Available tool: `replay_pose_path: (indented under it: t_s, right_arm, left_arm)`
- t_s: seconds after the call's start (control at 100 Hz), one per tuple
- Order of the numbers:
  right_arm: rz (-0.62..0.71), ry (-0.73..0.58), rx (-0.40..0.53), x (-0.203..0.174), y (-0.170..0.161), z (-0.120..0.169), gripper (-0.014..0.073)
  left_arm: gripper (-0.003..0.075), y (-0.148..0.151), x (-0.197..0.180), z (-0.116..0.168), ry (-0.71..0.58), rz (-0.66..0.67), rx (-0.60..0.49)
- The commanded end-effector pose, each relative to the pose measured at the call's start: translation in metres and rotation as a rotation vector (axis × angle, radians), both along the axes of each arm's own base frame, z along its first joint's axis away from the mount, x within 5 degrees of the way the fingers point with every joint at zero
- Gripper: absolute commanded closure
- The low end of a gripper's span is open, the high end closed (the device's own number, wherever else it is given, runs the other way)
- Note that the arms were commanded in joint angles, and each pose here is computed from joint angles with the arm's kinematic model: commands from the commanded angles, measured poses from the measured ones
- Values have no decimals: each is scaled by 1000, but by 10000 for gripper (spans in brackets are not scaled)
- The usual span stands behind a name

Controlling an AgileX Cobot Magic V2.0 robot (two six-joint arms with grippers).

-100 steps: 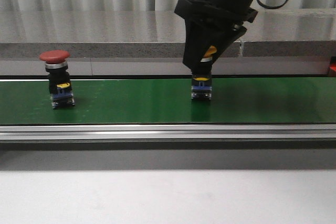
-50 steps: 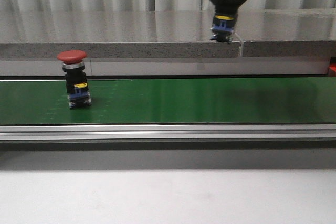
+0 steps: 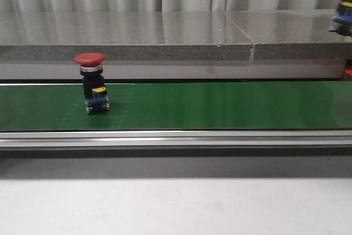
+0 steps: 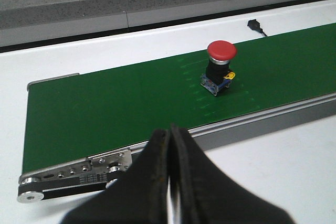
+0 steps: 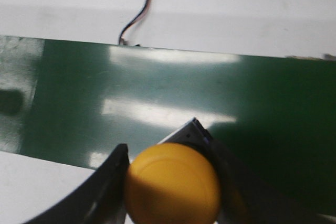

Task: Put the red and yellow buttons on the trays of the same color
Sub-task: 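Lift the yellow button off the belt with the right gripper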

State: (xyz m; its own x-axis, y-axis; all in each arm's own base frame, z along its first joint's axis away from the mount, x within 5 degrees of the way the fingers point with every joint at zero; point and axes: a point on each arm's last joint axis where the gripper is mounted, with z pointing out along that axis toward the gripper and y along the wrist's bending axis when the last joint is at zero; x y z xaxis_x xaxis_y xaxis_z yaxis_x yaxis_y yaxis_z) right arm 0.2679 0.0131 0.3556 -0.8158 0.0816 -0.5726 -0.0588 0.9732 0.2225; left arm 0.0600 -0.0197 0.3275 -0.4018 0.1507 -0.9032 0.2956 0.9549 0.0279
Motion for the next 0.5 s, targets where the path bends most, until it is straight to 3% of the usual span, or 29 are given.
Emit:
replay_pose_path:
  t_s: [0.0, 0.16, 0.49]
  right_arm:
    - [-114, -97, -4, -17, -23, 16, 403]
    - [-315, -54, -28, -36, -65, 4, 403]
    - [-709, -16, 18, -67, -136, -19, 403]
  left_arm:
    - [741, -2, 2, 14, -78, -4, -45]
    - [741, -2, 2, 14, -78, -4, -45]
    - [741, -2, 2, 14, -78, -4, -45]
